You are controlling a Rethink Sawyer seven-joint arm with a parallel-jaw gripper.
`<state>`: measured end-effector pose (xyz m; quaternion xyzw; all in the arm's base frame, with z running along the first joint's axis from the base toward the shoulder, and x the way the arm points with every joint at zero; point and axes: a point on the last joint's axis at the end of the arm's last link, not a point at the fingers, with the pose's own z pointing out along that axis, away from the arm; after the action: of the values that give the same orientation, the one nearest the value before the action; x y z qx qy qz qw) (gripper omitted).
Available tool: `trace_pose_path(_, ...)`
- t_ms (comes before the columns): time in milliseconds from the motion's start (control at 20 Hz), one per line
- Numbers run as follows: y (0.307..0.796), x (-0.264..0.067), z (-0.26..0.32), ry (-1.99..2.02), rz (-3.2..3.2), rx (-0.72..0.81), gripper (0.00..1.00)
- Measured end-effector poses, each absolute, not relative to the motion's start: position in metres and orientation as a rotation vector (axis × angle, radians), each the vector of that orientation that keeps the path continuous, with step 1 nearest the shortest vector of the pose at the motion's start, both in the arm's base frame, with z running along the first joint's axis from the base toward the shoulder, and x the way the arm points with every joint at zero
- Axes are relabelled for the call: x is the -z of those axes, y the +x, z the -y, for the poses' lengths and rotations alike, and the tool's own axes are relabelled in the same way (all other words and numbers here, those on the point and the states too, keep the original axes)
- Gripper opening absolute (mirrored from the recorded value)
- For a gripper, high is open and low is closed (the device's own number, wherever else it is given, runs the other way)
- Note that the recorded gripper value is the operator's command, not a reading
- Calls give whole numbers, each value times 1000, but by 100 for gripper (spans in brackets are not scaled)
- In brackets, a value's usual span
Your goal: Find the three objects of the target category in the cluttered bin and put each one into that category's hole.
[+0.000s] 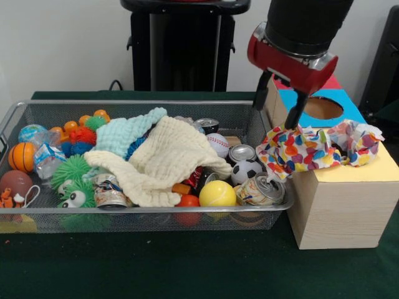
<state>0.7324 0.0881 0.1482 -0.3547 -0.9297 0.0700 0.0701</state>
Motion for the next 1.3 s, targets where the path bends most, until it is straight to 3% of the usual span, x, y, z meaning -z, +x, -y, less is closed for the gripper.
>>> trace_pose_path(600,724,-116,-71,-1360,2635,-298,100)
trace_pose_path(1300,713,-89,-98,-1604,2364,-424,100)
